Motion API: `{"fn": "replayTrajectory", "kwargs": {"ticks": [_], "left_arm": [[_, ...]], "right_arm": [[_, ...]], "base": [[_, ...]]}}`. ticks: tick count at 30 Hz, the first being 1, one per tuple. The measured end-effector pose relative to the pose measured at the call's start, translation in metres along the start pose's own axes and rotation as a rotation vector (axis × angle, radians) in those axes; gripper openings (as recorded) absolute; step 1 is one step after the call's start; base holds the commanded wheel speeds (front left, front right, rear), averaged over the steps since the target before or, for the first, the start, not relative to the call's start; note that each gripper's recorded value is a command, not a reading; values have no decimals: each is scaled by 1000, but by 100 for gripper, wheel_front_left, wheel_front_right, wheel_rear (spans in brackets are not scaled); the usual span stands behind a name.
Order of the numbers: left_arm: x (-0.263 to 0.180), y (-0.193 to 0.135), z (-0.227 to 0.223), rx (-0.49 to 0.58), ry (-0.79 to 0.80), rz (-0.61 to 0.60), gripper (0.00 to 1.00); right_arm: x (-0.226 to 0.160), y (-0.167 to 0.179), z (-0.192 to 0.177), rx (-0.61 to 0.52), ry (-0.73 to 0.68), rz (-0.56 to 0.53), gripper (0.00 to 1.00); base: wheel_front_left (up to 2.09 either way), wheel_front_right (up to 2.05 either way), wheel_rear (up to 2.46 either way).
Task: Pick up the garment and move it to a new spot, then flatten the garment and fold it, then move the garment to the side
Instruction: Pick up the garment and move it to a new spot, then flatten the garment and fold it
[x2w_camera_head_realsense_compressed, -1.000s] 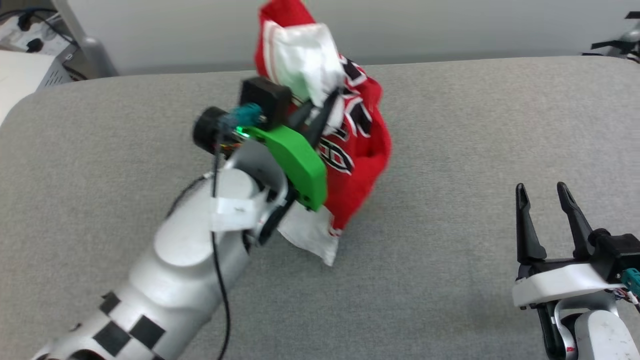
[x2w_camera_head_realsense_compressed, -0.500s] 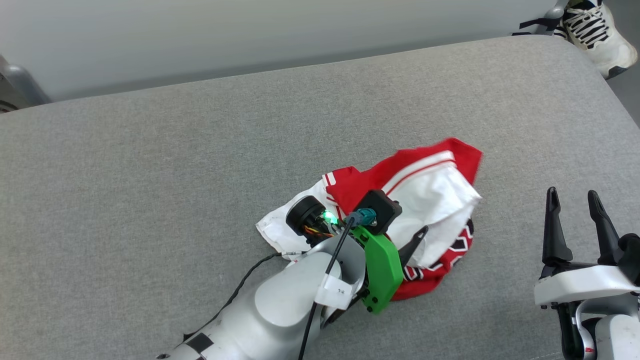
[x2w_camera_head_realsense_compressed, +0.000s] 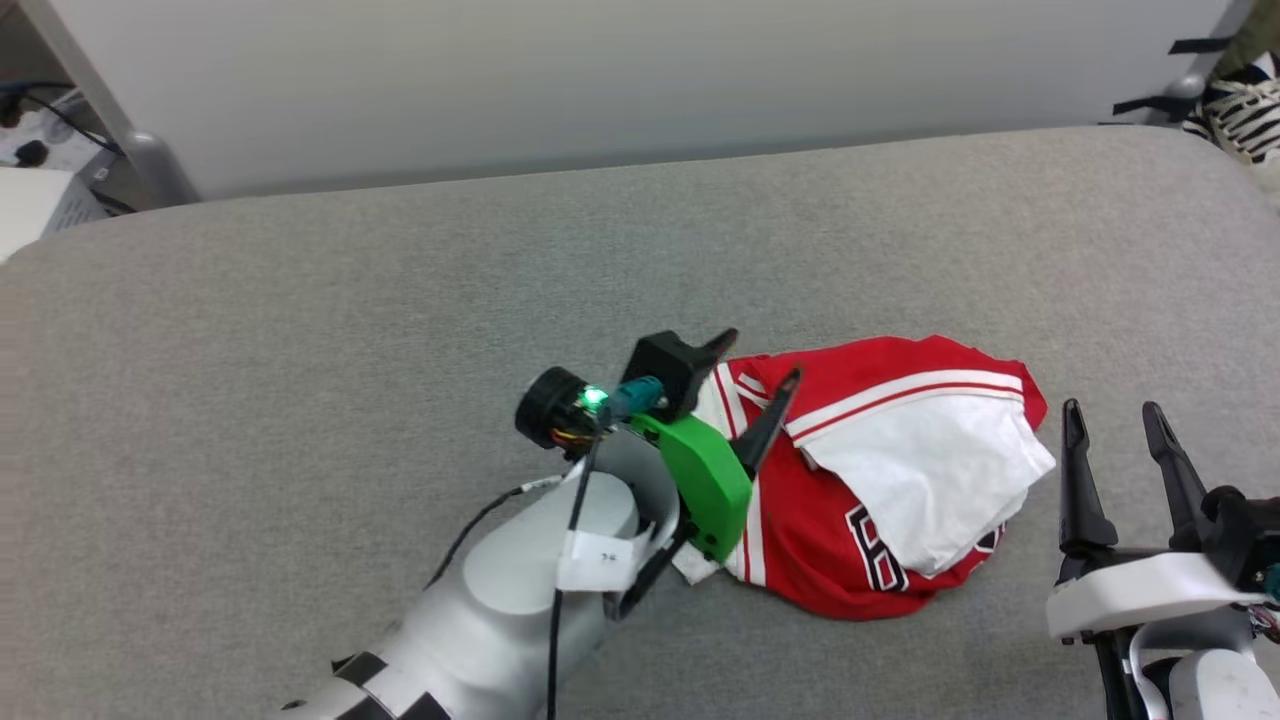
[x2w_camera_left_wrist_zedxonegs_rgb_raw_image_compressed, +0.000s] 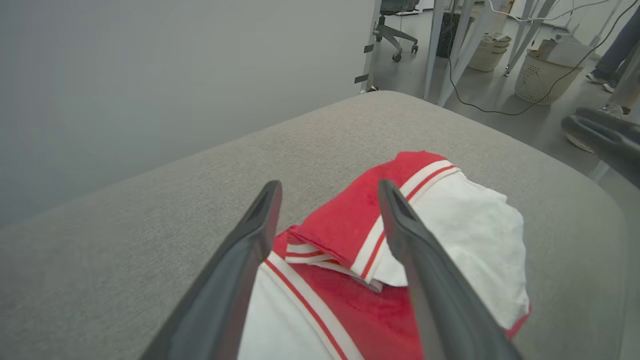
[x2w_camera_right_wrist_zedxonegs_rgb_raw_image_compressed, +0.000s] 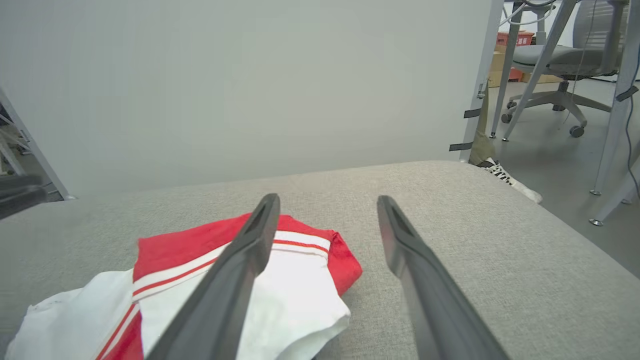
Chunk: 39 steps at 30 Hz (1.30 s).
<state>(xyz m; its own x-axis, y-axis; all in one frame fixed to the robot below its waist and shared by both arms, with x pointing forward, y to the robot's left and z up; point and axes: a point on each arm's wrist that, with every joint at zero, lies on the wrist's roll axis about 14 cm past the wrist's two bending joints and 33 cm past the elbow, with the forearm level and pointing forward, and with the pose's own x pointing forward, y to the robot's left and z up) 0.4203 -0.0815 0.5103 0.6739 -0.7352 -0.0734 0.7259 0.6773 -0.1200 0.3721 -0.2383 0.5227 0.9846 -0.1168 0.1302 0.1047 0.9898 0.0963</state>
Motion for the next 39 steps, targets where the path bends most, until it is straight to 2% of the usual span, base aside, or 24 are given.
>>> {"fn": "replayTrajectory", "kwargs": {"ticks": [6, 9, 18, 23, 30, 39], "left_arm": [[-48, 79, 24, 12, -83, 259, 100], [-81, 103, 32, 1, -137, 363, 100], [-154, 105, 4, -75, -180, 533, 100], [-163, 97, -2, -117, -202, 565, 100], [-160, 96, -4, -108, -206, 545, 100], [-145, 98, -27, -146, -86, 508, 100]], "right_arm": [[-3, 26, -2, 2, 4, 78, 100], [-4, 37, -1, 8, 1, 111, 100], [-11, 51, -2, 15, 7, 155, 100], [-12, 53, -4, 17, 13, 162, 100], [-14, 53, -6, 18, 21, 162, 100], [-15, 52, -15, 18, 47, 157, 100]], "base": [[0, 0, 0], [0, 0, 0], [0, 0, 0], [0, 0, 0], [0, 0, 0], [0, 0, 0]]}}
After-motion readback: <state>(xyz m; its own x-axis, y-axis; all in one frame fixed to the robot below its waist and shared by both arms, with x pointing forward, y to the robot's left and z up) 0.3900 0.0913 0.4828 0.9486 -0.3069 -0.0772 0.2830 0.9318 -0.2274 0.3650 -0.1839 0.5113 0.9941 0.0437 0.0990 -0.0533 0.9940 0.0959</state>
